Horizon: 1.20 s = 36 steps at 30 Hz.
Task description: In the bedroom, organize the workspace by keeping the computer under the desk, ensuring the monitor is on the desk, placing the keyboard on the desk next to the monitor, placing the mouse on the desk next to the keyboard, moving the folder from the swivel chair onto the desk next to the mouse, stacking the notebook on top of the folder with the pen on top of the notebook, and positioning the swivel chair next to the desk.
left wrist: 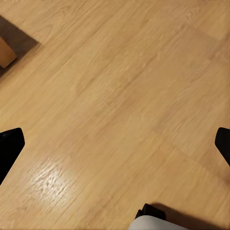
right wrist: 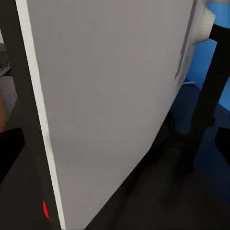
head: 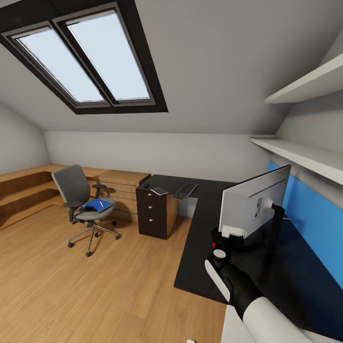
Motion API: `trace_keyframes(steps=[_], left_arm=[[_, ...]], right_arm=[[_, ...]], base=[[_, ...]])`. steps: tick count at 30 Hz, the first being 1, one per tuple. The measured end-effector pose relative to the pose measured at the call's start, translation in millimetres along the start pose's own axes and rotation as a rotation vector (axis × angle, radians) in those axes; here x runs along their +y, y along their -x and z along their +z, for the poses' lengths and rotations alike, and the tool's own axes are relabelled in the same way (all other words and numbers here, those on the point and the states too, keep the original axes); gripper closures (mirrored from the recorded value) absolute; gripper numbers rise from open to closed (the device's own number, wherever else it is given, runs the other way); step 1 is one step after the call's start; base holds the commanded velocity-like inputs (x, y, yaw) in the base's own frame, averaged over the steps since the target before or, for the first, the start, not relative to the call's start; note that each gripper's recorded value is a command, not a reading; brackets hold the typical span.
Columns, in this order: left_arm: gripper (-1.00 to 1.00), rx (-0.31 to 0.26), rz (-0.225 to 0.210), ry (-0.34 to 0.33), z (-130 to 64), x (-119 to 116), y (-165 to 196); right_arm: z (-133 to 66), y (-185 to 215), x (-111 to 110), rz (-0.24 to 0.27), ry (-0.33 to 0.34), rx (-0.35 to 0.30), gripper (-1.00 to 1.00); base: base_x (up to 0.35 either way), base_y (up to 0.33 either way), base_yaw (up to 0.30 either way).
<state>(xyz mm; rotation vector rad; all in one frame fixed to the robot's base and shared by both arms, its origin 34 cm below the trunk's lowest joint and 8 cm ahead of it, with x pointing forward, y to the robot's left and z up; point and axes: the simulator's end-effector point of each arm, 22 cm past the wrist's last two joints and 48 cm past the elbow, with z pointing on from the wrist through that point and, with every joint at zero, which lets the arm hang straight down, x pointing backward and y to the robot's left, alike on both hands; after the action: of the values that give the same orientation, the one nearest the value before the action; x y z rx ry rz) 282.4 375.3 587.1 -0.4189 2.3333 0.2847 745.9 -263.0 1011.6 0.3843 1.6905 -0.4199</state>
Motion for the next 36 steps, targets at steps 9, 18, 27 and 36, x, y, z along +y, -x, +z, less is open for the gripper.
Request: trace_keyframes(steps=[9,18,27,36], left_arm=[[-1.00,-0.001,-0.001,0.000,0.0,0.1,0.2],[-1.00,0.000,0.000,0.001,0.0,0.1,0.0],[-1.00,0.001,0.000,0.000,0.1,0.0,-0.1],[-1.00,0.001,0.000,0.000,0.1,-0.2,0.0]], right_arm=[[2.1,0.2,-4.5,0.007,-0.010,0.003,-1.00],[3.6,-0.1,-7.0,0.005,-0.014,0.002,-1.00],[3.6,-0.1,-7.0,0.005,-0.014,0.002,-1.00],[3.4,0.0,-6.5,0.003,-0.012,0.001,-1.00]], base=[[0.166,0.000,0.000],[0.020,0.000,0.000],[0.001,0.000,0.000],[-0.019,0.062,0.000]])
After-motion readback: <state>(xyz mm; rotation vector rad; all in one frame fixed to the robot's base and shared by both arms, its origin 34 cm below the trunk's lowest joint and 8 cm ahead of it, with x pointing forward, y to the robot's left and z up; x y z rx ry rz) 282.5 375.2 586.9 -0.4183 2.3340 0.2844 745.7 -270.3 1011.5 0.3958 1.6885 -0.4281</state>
